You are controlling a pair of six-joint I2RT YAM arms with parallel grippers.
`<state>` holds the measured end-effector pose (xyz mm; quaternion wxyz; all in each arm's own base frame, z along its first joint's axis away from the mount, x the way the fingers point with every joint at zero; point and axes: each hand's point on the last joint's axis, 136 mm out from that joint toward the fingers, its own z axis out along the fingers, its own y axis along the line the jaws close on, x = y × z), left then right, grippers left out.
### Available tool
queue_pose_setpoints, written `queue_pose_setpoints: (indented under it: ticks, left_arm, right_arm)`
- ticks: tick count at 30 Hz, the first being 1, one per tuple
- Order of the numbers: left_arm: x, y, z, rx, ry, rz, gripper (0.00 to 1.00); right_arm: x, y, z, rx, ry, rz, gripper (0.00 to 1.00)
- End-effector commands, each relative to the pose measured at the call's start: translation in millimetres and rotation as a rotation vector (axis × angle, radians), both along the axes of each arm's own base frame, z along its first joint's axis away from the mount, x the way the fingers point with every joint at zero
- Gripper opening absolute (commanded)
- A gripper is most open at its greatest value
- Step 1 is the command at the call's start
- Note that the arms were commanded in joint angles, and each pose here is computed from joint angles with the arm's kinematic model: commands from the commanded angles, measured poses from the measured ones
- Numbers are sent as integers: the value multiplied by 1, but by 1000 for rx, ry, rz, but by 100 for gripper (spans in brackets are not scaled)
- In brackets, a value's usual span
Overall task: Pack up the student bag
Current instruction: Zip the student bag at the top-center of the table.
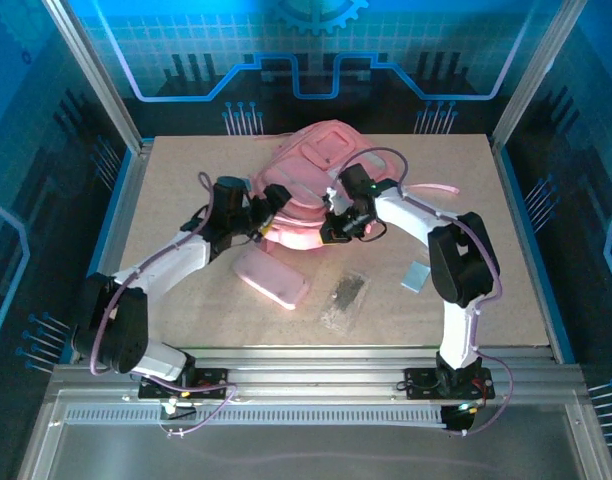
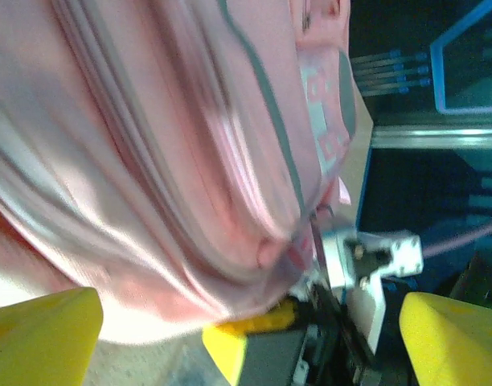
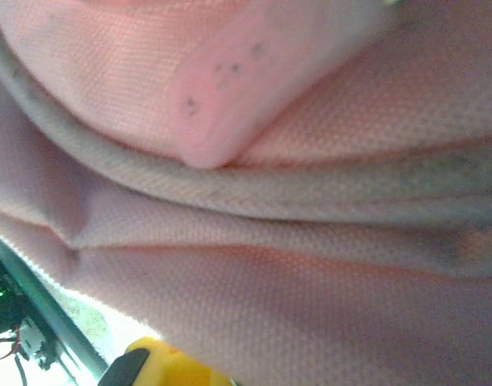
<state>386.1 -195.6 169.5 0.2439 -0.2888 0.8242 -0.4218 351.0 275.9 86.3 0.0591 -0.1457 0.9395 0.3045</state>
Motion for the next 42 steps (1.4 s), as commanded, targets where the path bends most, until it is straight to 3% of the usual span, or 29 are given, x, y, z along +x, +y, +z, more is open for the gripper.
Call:
queue_pose_setpoints:
  ticks: [1, 3, 5, 6, 8, 9, 16, 20, 26, 32, 33, 34, 35, 37, 39, 42]
  left_arm:
    - [0, -8, -26, -35, 68, 62, 95]
    - [6, -15, -37, -34, 86, 53, 91]
    - [14, -20, -49, -31, 95, 46, 79]
    - [19, -22, -53, -29, 85, 42, 64]
    - [26, -23, -61, -13, 81, 50, 18]
    - [30, -22, -65, -1, 77, 50, 0]
    - [28, -18, -66, 58, 66, 28, 0]
    - [25, -15, -63, 64, 57, 29, 0]
    - [25, -19, -62, 37, 60, 24, 0]
    - [24, -35, -58, -31, 63, -15, 0]
    - [24, -41, -55, -41, 51, -37, 0]
    - [23, -46, -51, -52, 48, -61, 9]
    - [22, -51, -48, -61, 46, -90, 26]
    - [15, -55, -44, -51, 51, -131, 50]
    - [6, -52, -39, -1, 32, -157, 55]
    - [-8, -41, -33, 74, -12, -162, 55]
  right_arm:
    - [7, 19, 24, 114, -45, 15, 0]
    - [0, 20, 23, 125, -43, 31, 0]
    - [-6, 15, 17, 101, -40, 35, 0]
    - [-9, 10, 12, 76, -36, 38, 0]
    - [-15, -3, 1, 15, -25, 46, 0]
    - [-18, -12, -4, -23, -19, 51, 0]
    - [0, -128, -37, -495, -44, -97, 0]
    - [30, -181, -26, -656, -102, -252, 0]
    - [67, -194, -12, -616, -169, -367, 0]
    - [61, -160, -24, -417, -137, -368, 0]
    - [55, -155, -26, -389, -116, -358, 7]
    - [49, -152, -29, -373, -93, -352, 20]
    - [41, -150, -31, -358, -71, -346, 37]
    - [27, -148, -31, -334, -52, -343, 53]
    - [12, -148, -28, -314, -44, -344, 59]
    - [0, -148, -15, -286, -55, -355, 63]
